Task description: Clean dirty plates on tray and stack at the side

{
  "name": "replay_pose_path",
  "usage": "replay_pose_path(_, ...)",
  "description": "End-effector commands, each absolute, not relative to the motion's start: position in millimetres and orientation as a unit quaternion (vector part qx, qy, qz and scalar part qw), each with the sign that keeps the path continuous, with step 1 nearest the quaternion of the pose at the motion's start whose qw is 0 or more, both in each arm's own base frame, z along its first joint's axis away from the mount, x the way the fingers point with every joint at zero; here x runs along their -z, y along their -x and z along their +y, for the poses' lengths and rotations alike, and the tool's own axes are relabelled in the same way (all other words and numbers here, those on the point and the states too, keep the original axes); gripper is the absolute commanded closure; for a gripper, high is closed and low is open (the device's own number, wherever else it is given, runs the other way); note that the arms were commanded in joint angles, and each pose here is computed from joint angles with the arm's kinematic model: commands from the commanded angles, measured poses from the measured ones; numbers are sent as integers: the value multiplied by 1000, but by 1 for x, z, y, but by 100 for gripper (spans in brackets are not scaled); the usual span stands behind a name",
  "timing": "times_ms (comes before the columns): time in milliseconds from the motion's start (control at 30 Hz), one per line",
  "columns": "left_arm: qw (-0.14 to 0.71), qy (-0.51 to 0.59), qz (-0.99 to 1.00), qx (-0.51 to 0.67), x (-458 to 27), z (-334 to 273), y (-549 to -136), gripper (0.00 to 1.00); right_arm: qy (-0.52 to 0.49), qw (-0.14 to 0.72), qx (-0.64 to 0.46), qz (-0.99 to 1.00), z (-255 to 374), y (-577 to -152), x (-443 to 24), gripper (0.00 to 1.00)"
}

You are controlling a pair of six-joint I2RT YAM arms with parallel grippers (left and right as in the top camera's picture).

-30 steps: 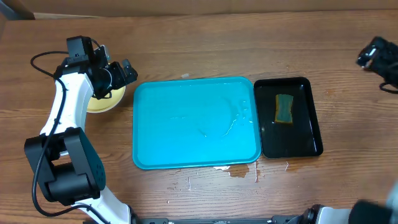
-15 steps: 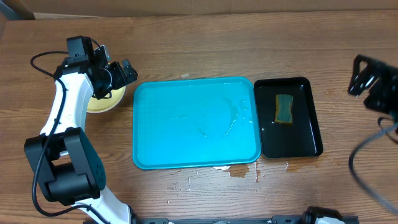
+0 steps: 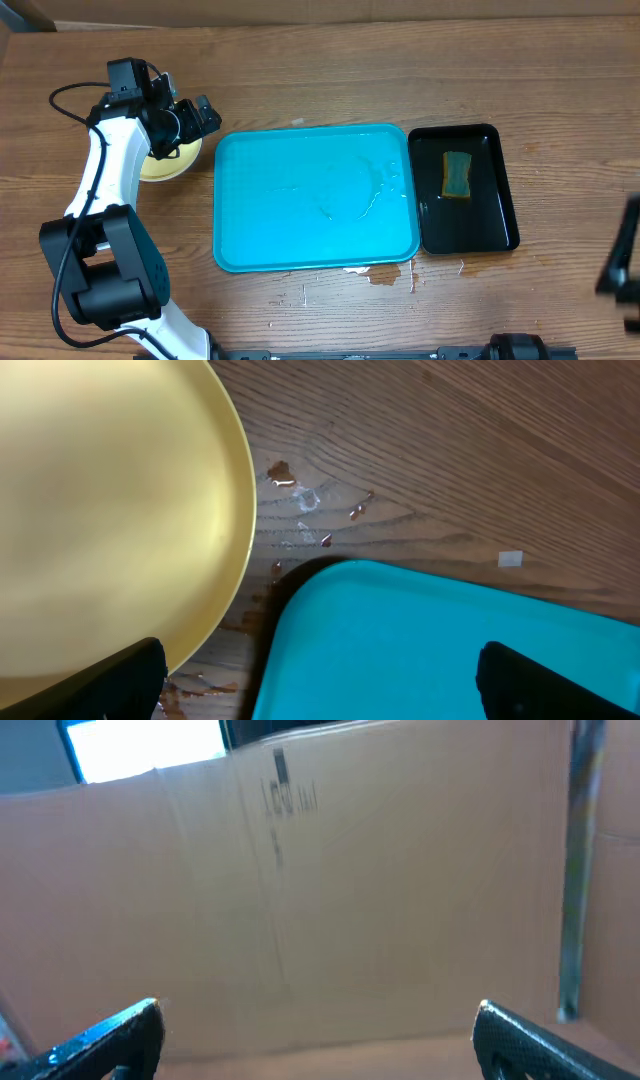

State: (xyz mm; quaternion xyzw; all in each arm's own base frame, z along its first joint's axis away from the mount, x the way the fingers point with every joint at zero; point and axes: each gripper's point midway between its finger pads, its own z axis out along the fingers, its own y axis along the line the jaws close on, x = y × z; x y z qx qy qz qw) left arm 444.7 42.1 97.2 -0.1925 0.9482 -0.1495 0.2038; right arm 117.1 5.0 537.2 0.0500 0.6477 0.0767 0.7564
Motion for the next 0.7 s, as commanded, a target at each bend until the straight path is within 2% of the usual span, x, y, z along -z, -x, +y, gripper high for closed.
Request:
replay_pose_path(0,197,182,951,152,-90,39,-444,0,-48,755,-67,651,3,-118,-512,0)
replay_pose_path(367,197,182,951,152,-90,39,-444,0,-31,826,-78,558,6,-142,-448,0)
replay_pose_path(667,197,182,951,152,-90,39,-444,0,-21,848,-82,524,8,-169,-388,0)
